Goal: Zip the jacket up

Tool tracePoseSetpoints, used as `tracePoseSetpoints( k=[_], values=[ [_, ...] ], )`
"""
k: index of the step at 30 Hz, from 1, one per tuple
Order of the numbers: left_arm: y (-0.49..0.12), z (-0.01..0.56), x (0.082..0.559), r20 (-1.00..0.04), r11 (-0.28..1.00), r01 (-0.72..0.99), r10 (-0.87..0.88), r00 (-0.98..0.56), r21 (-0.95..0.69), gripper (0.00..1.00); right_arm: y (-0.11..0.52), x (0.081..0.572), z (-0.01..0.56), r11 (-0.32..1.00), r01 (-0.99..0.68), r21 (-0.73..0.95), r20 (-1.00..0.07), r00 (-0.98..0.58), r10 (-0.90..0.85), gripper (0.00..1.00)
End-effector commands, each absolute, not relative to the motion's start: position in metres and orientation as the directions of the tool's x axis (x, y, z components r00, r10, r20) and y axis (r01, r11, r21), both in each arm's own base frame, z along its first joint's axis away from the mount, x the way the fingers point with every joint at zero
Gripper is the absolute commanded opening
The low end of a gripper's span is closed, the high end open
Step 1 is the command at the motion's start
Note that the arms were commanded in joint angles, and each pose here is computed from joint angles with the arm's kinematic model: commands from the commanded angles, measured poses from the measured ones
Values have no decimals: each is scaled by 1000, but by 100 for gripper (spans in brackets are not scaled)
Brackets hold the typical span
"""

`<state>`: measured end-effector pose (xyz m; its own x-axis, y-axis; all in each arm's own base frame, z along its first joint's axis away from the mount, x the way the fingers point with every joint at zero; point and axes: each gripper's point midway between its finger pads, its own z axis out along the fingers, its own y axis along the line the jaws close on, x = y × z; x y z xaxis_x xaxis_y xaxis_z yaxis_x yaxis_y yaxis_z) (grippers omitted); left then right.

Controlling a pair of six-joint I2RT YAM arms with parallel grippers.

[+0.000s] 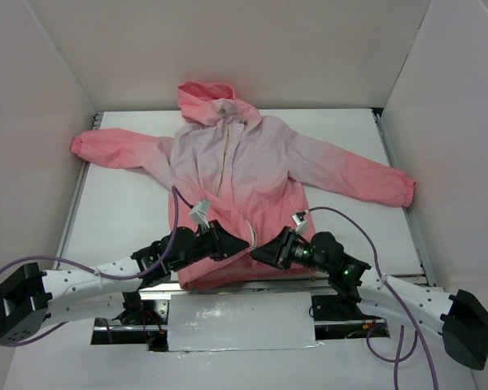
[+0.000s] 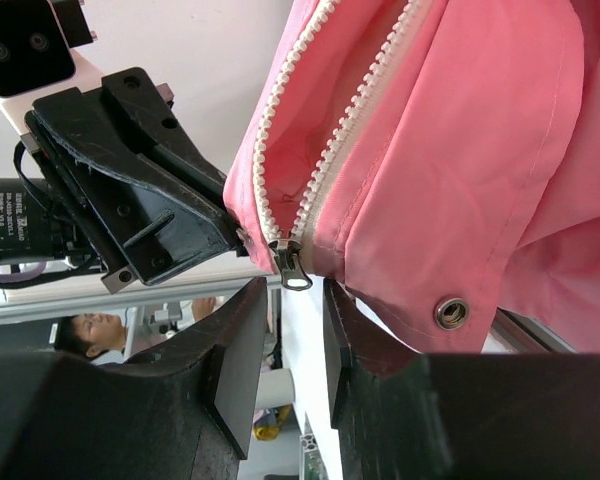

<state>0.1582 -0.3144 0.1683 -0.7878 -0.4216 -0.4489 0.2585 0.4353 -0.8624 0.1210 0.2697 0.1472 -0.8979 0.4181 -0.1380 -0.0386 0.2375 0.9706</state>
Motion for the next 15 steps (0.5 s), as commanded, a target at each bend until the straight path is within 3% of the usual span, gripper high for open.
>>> tracePoseSetpoints(
  k=[1,15],
  values=[
    [-320,198,159,-439,352,297,-454,-775,-888,0,271,125,158,221,-75,972,-167,-885,434,37],
    [-320,197,159,-442,353,300,-453,-774,-886,0,274,125,175,143,-99,985,-153,-883,443,39]
  ],
)
